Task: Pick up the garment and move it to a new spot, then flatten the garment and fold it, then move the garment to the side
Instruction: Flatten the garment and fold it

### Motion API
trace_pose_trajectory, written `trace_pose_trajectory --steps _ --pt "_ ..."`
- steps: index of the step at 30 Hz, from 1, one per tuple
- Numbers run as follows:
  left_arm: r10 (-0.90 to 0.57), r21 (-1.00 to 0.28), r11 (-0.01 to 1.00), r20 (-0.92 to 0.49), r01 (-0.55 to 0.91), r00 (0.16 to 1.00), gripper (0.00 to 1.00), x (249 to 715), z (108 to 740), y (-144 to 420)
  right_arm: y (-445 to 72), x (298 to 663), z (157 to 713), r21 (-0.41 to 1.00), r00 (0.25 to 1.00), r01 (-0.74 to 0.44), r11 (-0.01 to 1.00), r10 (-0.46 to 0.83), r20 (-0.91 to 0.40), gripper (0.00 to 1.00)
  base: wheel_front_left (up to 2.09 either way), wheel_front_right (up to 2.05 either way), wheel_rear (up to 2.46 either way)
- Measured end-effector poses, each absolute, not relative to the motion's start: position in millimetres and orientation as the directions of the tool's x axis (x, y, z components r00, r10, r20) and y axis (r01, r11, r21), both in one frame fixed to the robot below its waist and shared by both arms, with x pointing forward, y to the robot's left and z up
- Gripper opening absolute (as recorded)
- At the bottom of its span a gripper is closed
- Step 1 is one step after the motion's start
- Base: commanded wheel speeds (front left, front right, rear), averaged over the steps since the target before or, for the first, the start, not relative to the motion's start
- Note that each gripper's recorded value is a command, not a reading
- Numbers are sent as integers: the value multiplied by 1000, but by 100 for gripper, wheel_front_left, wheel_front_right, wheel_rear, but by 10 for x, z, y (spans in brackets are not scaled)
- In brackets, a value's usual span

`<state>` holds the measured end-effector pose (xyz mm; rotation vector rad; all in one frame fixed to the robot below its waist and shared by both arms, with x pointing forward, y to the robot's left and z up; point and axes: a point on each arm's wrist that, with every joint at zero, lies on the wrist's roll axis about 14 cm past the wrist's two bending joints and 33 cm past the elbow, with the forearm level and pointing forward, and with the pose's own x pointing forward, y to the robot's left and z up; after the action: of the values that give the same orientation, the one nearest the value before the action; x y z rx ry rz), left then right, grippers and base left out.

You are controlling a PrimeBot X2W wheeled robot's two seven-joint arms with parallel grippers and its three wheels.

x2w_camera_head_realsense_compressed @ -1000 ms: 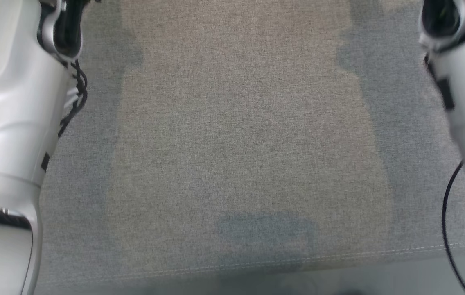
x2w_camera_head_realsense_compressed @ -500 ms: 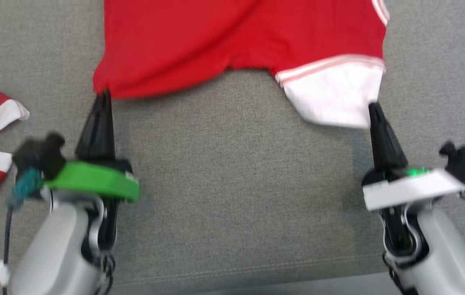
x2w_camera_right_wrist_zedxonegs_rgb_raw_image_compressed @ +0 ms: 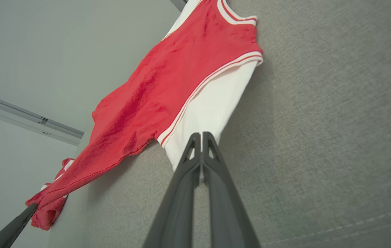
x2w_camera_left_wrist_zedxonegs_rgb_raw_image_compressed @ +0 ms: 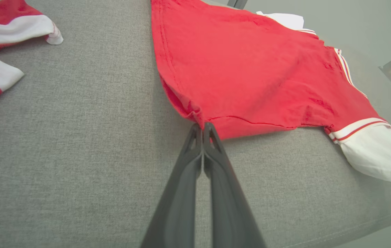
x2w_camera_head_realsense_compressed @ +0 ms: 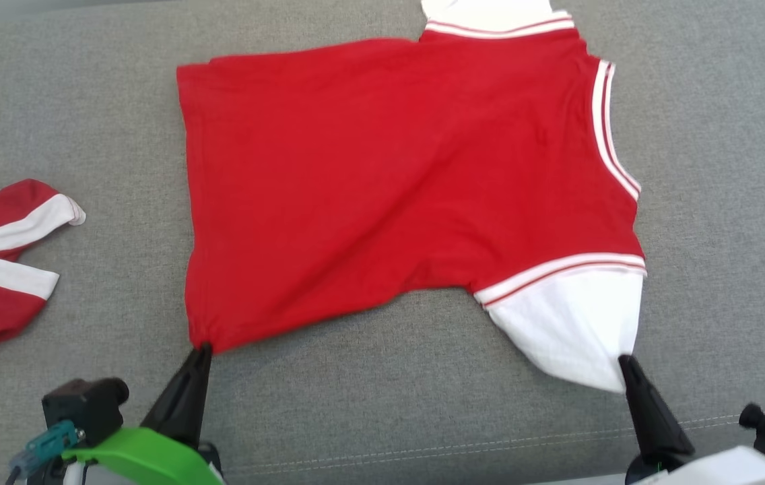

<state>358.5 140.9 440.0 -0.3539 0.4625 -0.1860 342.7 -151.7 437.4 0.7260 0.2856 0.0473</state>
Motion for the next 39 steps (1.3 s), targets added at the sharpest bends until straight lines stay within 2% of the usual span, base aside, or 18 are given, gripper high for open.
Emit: trace_pose_trajectory --steps 7,14,19,24,32,39 --pt "-257 -369 928 -535 51 805 0 3243 4264 1483 -1548 3099 4358 649 926 107 753 161 -341 0 0 0 0" --pt "-248 -361 931 -527 50 813 0 3325 4317 1544 -1702 3220 4527 623 947 94 777 122 -296 0 0 0 0" --pt "-272 -354 929 -469 103 840 0 3599 4447 1523 -1769 3631 4779 596 978 20 803 107 -178 0 0 0 0" --pt "-294 -346 928 -443 141 847 0 3857 4468 1495 -1650 4108 4971 567 981 -89 819 169 -90 0 0 0 0" --pt "-265 -367 923 -377 119 887 0 4320 4524 1558 -1443 4755 4992 505 961 -201 840 268 -63 0 0 0 0" --pt "-252 -398 913 -378 90 891 0 4588 4406 1570 -1376 5221 4831 480 956 -201 854 279 -96 0 0 0 0"
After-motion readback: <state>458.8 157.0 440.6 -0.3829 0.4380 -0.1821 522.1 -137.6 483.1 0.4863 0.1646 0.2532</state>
